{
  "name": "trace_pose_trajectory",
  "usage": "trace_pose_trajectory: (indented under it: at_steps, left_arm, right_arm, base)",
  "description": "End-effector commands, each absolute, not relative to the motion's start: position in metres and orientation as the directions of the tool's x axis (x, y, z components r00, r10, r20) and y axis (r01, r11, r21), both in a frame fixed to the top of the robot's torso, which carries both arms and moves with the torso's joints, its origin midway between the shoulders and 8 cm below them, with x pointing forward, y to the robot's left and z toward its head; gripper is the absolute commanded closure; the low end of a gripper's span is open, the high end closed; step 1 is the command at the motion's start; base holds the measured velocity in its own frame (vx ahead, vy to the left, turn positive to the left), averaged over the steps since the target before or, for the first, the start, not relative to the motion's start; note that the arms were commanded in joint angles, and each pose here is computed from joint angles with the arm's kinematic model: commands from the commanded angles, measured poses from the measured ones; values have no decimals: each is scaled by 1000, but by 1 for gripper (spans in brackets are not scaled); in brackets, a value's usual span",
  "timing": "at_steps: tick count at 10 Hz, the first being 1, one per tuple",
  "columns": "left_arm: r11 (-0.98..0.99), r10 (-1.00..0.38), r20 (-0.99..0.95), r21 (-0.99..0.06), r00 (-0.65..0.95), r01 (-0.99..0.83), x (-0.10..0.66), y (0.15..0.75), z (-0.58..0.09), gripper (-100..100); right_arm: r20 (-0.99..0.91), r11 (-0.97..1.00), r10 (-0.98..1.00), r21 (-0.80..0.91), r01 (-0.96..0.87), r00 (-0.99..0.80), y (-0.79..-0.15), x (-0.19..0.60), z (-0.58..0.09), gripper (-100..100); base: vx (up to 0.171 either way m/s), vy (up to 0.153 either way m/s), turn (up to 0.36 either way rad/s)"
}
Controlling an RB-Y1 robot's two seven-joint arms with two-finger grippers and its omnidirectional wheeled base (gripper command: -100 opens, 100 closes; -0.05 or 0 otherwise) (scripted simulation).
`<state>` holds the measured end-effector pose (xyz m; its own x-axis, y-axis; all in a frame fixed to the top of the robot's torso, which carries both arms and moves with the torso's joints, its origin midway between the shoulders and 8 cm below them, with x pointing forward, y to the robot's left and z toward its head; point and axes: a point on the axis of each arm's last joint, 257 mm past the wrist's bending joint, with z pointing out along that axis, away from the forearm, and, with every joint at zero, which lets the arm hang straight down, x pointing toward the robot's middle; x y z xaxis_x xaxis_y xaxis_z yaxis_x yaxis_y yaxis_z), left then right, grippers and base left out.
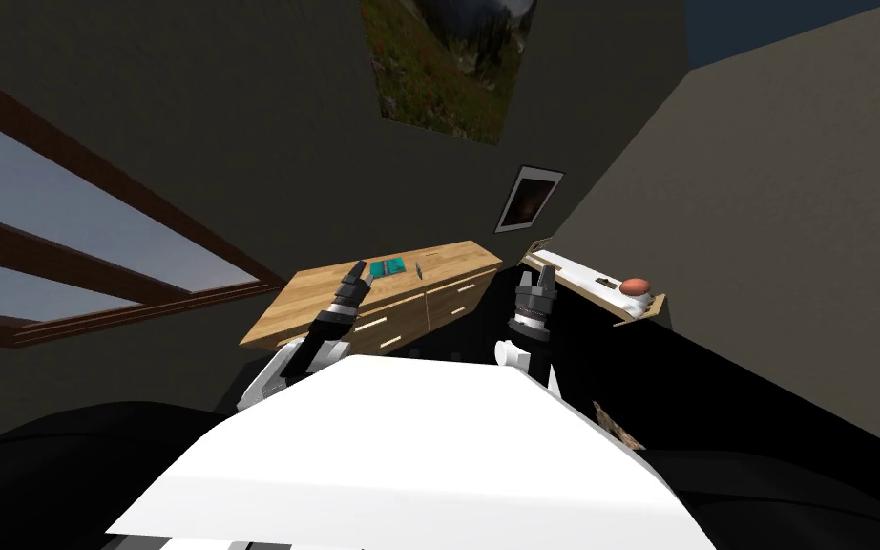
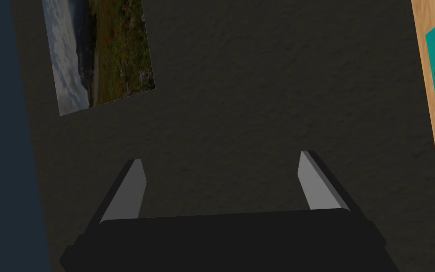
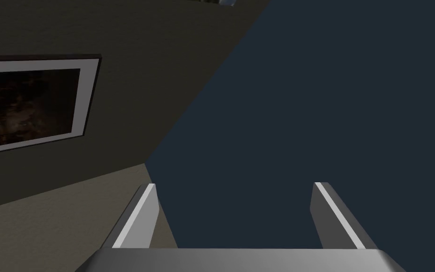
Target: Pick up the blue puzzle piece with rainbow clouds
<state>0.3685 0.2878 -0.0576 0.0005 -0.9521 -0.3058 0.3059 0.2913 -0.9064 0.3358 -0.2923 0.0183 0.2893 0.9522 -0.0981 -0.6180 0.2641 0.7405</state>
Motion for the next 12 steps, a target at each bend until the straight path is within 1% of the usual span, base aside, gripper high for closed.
trace_pose_trajectory:
  at_steps: [1,5,12]
  left_arm:
    - [301,-949,-314,-919,-13,254,370,293,-69,-100]
    - [318,-944,-328,-932,-30,173,370,301,-85,-100]
    - [378,-924,-375,-925,-77,-36,368,327,-128,-100]
  right_arm:
    - [-98,264,952,741,-618,289,-292,336,18,0]
    - [-98,264,952,741,-618,289,-292,336,18,0]
    - [-98,264,952,741,-618,289,-292,336,18,0]
  base:
    - [29,-37,-180]
    - [30,-27,-105]
    - [31,-29,-128]
